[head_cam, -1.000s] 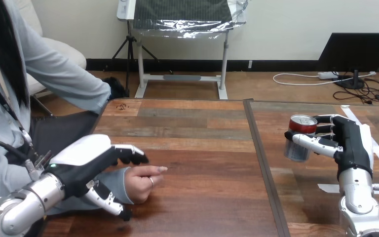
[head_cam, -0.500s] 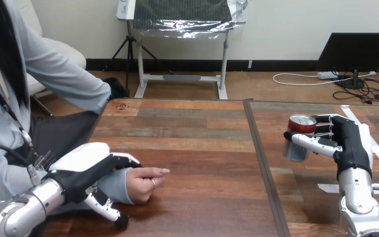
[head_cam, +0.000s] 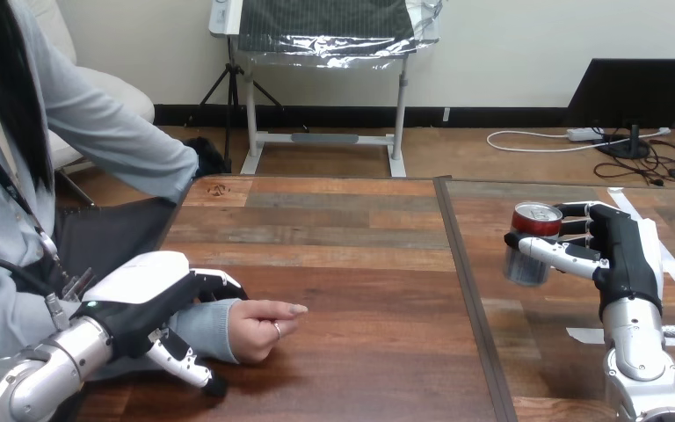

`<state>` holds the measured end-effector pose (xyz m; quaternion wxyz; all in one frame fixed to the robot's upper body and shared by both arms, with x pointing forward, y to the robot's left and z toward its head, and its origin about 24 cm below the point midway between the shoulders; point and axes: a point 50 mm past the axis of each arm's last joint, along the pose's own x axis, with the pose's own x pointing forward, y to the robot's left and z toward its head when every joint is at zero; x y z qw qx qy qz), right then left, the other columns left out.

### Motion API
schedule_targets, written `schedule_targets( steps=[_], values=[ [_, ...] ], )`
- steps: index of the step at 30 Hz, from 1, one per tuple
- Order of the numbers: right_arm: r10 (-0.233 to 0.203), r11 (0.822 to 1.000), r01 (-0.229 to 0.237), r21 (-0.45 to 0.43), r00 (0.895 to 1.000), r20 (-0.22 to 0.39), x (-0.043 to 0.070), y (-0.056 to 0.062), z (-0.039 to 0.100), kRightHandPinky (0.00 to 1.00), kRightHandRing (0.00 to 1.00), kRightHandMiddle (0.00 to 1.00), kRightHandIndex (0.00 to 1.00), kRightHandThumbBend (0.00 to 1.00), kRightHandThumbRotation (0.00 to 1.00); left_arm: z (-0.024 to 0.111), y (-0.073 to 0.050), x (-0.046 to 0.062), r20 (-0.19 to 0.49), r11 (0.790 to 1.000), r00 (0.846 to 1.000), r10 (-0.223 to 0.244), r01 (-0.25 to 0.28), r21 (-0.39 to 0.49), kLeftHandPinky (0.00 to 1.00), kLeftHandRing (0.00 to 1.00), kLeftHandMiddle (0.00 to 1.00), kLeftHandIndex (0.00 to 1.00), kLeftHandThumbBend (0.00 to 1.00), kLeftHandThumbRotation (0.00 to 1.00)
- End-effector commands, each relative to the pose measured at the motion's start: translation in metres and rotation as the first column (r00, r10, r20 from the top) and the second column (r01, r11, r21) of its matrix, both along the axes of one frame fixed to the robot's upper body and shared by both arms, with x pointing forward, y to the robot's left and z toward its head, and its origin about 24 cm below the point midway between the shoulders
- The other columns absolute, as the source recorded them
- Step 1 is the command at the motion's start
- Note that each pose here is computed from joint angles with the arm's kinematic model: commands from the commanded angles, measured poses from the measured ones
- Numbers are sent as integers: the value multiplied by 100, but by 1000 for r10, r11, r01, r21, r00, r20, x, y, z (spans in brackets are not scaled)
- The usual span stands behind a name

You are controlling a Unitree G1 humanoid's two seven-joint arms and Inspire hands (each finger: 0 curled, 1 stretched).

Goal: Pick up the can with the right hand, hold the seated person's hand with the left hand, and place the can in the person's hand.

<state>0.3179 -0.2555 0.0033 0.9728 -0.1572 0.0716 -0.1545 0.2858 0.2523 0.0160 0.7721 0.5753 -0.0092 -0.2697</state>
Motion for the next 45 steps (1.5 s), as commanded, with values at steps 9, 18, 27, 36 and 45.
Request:
schedule_targets(
  steps=[9,18,27,36,45],
  values=[
    [31,999,-25,-26,976,218,25,-4,52,37,43,50,53,79,0,10,8,13,24,997,1000,19,-21,77,71,75,76,75,100,20],
    [36,999,-32,-20,973,227,25,-4,53,36,42,49,53,78,0,6,12,13,7,995,998,55,-56,80,66,73,75,75,100,20],
    [42,999,-37,-25,972,233,25,-5,54,37,43,49,53,78,0,7,11,11,42,998,998,47,-49,32,55,63,69,71,100,12],
    [46,999,-39,-37,971,235,26,-3,55,37,42,49,52,79,0,6,8,9,76,999,997,34,-35,14,49,55,60,63,100,2],
    [51,998,-45,-35,972,227,27,-1,54,37,42,49,53,78,0,7,4,9,99,1000,995,18,-16,-26,47,51,55,56,100,0]
  ],
)
